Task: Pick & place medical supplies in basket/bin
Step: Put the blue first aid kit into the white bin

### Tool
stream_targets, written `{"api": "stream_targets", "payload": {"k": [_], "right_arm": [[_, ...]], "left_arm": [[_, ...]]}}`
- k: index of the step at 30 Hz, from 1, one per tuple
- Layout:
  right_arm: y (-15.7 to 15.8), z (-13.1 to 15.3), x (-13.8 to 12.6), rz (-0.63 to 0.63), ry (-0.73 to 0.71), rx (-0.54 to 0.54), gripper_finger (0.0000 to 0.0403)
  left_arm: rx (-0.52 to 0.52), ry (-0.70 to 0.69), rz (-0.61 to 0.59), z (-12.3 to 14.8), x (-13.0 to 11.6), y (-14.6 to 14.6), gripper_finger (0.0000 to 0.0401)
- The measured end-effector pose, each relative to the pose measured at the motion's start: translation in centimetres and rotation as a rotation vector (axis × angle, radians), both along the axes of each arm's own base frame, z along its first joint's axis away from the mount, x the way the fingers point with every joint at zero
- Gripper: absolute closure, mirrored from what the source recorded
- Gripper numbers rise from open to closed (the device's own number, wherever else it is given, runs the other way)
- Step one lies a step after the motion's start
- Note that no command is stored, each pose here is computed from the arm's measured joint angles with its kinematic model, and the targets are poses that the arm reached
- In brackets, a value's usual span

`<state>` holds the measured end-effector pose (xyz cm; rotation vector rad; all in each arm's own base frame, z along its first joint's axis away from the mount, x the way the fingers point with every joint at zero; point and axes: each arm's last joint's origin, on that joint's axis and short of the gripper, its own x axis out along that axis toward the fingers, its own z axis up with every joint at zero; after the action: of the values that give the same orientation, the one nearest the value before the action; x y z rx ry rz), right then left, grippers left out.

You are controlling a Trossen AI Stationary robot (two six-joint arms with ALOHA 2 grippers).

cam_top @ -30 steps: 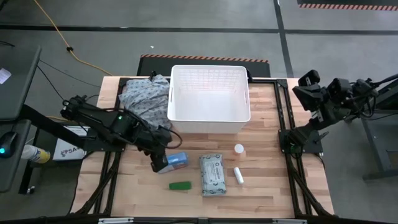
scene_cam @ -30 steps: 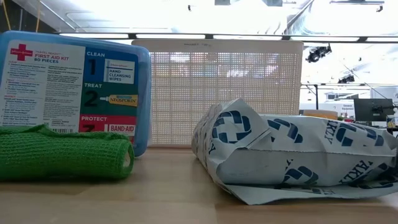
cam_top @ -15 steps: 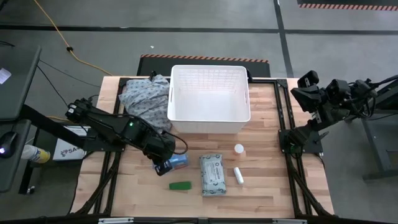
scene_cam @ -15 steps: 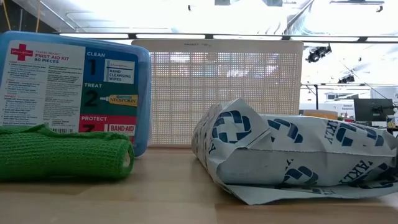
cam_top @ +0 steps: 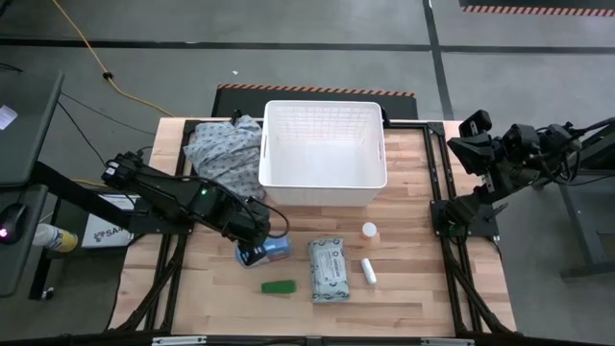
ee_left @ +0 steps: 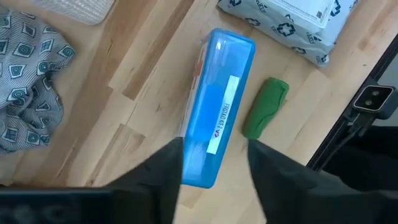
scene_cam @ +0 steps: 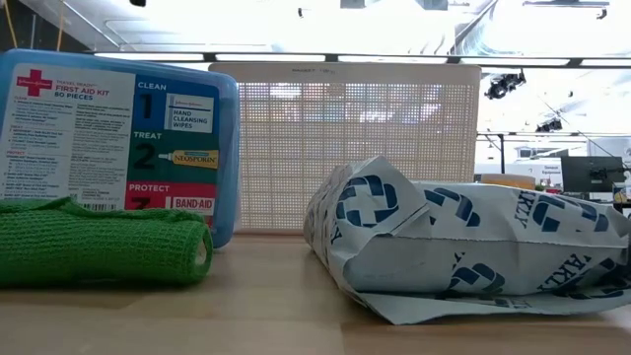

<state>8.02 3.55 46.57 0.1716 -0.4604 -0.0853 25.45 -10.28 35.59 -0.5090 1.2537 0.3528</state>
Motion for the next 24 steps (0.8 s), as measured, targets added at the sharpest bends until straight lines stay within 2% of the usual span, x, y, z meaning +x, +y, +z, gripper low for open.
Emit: {"api": "stream_targets", "payload": {"k": [5,11,15,24], "right_arm": [[0.0,0.0,0.0,0.000,0.000,0.000,0.0403],[0.0,0.0,-0.1,0.000,-0.001,0.001,0.0403],[0.0,0.0,-0.1,0.003,0.002,-0.004,0.0403],[0.1,-0.1,0.0,0.016,0.010,-0.019,0.0403]], "left_arm": [[-0.033,0.000,0.011,-0.2,0.4,-0.2,0.0109],[-0.070,0.034,-0.012,-1.2,1.4,-0.8,0.0061],[-0.091,0.083,-0.066,-2.2,2.1,-1.3,0.0039],[-0.030,0.210,-0.133,-4.8,3.5,-1.8,0.0015]]}}
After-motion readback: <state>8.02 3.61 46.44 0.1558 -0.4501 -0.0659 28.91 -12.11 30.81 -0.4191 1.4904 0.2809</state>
